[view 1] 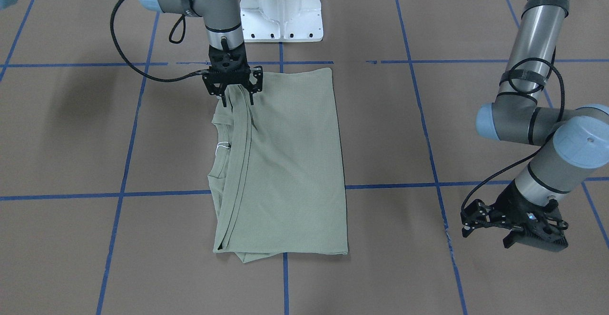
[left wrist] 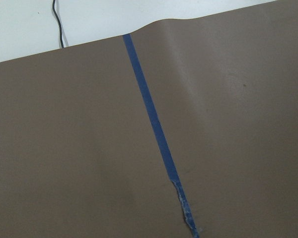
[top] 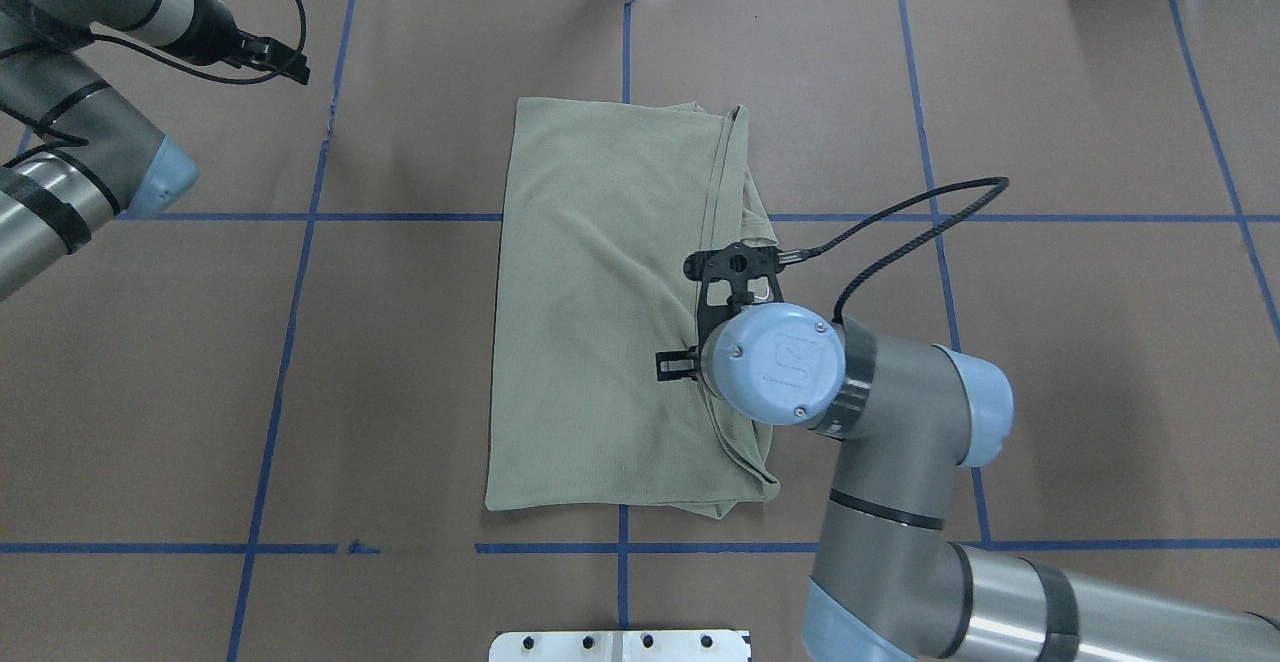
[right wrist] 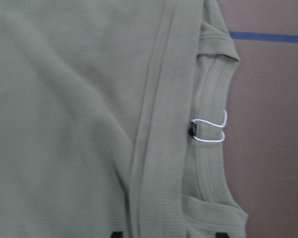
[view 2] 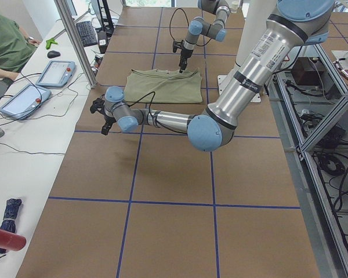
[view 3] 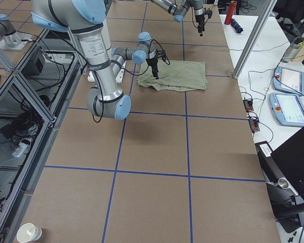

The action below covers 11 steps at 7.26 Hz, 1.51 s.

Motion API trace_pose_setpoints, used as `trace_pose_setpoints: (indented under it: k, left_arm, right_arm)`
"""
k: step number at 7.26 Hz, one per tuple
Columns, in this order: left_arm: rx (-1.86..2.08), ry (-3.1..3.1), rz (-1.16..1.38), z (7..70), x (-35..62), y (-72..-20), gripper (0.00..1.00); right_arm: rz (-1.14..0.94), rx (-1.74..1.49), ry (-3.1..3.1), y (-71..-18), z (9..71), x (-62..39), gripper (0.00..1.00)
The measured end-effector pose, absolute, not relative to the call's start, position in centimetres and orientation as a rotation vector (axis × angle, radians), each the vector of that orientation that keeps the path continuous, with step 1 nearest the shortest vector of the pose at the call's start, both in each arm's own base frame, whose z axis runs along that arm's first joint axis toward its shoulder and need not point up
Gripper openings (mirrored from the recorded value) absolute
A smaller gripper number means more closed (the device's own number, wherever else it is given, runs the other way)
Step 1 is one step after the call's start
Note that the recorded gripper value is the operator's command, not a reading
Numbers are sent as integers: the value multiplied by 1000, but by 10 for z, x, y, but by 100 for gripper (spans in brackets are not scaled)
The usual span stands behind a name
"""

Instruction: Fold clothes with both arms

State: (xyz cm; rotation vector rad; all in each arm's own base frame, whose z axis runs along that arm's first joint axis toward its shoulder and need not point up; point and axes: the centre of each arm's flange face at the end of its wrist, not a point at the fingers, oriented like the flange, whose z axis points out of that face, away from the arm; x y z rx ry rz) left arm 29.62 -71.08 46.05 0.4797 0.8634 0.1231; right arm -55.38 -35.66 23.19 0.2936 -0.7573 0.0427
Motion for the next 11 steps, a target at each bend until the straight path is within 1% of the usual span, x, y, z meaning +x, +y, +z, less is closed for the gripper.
trace_pose_setpoints:
  k: [1,2,3,5,6,7,8,9,10,11]
  left_arm:
    - [479,863,124,461,297,-711,100]
    - [479,864,124,460,297,-710,100]
    - [479,864,125,460,297,-710,100]
    - [479,864,125,460,298,-710,100]
    - [480,864,125,460,298,-710,100]
    - [480,865,125,460,298,-710,100]
    - [480,865,125,460,298,-710,100]
    - [480,865,125,460,298,-710,100]
    - [480,864,125,460,298,-710,100]
    - [480,865,126,460,298,-710,100]
  right_arm:
    - [1,281,-739,-363,222,-573,90]
    - [-84,273,-716,-362,218,-580,89]
    - [-190,269,-691,-357,216,-577,85]
    - [-367,255,-659,-342,222,-555,82]
    - [-420,244,-649,-333,232,-548,77]
    - [-455,237,-641,-323,239,-548,66]
    - [-479,233,-634,-313,244,-553,52]
    - [-494,229,-629,-305,247,-557,44]
    - [-503,223,-623,-300,252,-559,43]
    - [-507,218,-615,-298,257,-560,37]
